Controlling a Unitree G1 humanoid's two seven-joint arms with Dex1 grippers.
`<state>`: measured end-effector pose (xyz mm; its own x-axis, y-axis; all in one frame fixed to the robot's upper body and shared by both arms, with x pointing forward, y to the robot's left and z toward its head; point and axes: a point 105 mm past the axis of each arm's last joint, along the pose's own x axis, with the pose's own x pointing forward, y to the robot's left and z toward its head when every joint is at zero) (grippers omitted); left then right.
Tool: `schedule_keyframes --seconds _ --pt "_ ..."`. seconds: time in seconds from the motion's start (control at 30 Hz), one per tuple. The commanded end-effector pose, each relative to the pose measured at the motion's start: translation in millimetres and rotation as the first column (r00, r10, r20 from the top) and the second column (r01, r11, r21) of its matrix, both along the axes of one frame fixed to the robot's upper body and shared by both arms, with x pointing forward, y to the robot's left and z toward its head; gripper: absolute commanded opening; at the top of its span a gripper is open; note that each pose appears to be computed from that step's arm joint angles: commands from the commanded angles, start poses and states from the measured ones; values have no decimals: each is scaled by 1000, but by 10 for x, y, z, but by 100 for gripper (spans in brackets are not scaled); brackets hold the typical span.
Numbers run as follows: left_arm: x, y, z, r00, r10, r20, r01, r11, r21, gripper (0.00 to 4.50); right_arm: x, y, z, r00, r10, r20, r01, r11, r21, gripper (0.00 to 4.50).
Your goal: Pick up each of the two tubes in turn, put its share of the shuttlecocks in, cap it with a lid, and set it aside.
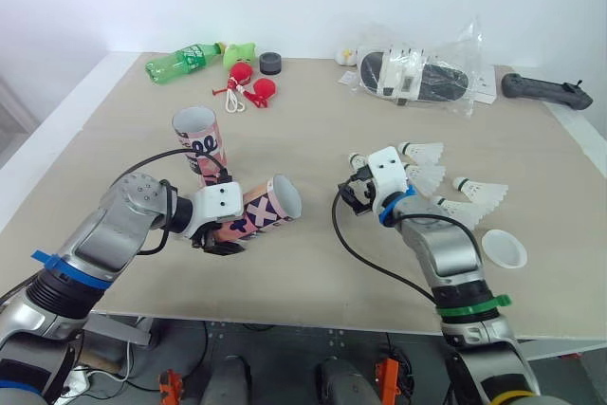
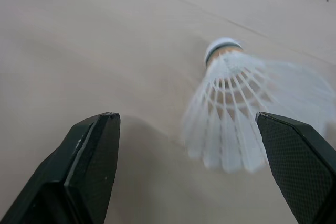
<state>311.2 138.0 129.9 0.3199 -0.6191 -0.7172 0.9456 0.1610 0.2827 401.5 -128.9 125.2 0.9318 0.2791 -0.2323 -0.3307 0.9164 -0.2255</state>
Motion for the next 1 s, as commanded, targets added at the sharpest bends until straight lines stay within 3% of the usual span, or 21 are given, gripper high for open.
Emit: schedule_keyframes --seconds 0.03,0.1,0.2,0.4,0.47,0.5,0.6,0.73,0.8,0.87,1.0 --pt "-43 -39 -63 1000 -12 -22 12 1000 -3 312 150 -8 147 997 -32 76 31 999 17 442" --pt "-46 -41 -62 1000 -12 -21 12 1000 -3 312 215 4 142 996 -38 82 36 999 20 442" --pt "-49 -42 -60 1000 -11 -19 11 1000 -4 312 270 -2 110 995 -45 86 44 999 14 384" --pt "-48 -21 -59 1000 -2 -15 2 1000 -1 312 269 50 89 995 -16 98 14 1000 24 144" --pt "-43 -22 -60 1000 -1 -14 1 1000 -1 312 257 73 114 994 -2 106 -1 1000 23 34" --pt "-41 -23 -61 1000 0 -14 0 1000 -1 312 246 97 141 994 12 111 -16 999 30 11" --pt "-30 -30 -64 1000 0 -13 0 1000 -2 312 194 203 310 987 82 141 -89 995 45 4" --pt "-19 -38 -68 1000 0 -10 0 1000 -4 312 -107 491 785 900 377 219 -378 925 -38 4" --pt "-19 -38 -76 1000 2 -12 -2 1000 -5 312 -419 591 1065 775 581 248 -566 813 -135 4" --pt "-21 -36 -86 1000 3 -14 -3 1000 -6 312 -754 609 1210 632 749 197 -705 662 -255 4" --pt "-13 -39 -93 1000 8 -14 -8 1000 -10 312 -1109 502 1197 488 873 17 -812 460 -359 4"
